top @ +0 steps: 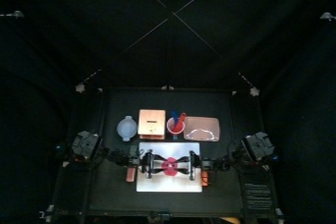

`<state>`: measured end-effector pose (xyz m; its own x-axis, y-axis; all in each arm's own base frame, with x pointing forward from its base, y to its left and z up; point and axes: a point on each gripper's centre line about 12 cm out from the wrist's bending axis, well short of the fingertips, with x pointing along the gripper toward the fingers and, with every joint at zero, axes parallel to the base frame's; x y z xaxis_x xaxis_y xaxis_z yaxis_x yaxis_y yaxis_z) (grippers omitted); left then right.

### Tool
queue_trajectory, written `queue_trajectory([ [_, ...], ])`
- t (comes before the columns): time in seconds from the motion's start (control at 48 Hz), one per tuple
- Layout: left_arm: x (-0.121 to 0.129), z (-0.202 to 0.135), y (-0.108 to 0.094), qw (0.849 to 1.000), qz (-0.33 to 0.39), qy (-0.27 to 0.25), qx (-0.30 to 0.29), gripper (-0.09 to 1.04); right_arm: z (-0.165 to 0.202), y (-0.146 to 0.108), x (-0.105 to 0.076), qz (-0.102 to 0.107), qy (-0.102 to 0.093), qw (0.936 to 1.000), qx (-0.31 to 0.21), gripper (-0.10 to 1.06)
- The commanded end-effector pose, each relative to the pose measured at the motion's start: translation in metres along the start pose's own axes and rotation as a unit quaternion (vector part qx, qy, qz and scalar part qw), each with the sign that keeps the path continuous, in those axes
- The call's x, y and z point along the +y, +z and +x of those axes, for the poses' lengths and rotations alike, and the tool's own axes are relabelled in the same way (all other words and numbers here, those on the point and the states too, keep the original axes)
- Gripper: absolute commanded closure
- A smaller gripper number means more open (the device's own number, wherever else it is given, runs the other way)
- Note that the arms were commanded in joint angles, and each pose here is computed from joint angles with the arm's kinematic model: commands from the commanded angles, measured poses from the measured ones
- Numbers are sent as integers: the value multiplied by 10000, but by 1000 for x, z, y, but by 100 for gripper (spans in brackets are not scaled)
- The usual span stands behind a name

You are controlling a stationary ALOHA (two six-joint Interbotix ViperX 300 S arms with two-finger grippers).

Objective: Get the cutter from the drawer then cut the dough then place the extra dough in the bowl
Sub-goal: Cut the dough

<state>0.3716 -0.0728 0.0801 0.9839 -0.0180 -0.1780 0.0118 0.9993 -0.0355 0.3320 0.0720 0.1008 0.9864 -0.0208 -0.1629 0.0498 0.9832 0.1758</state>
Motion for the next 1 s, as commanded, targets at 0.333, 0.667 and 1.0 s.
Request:
queue_trajectory([
  [0.333, -3, 4, 15, 9997, -3, -81, -236, 10, 5, -3, 6, 146, -125, 9998, -46, 19],
  [0.667, -1, 6, 15, 9998, 8, -77, -170, 17, 7, -5, 8, 160, -131, 9998, -33, 19],
  [1.0, 0, 6, 12, 9999, 11, -64, -94, 24, 8, -5, 11, 145, -92, 9998, -43, 35],
])
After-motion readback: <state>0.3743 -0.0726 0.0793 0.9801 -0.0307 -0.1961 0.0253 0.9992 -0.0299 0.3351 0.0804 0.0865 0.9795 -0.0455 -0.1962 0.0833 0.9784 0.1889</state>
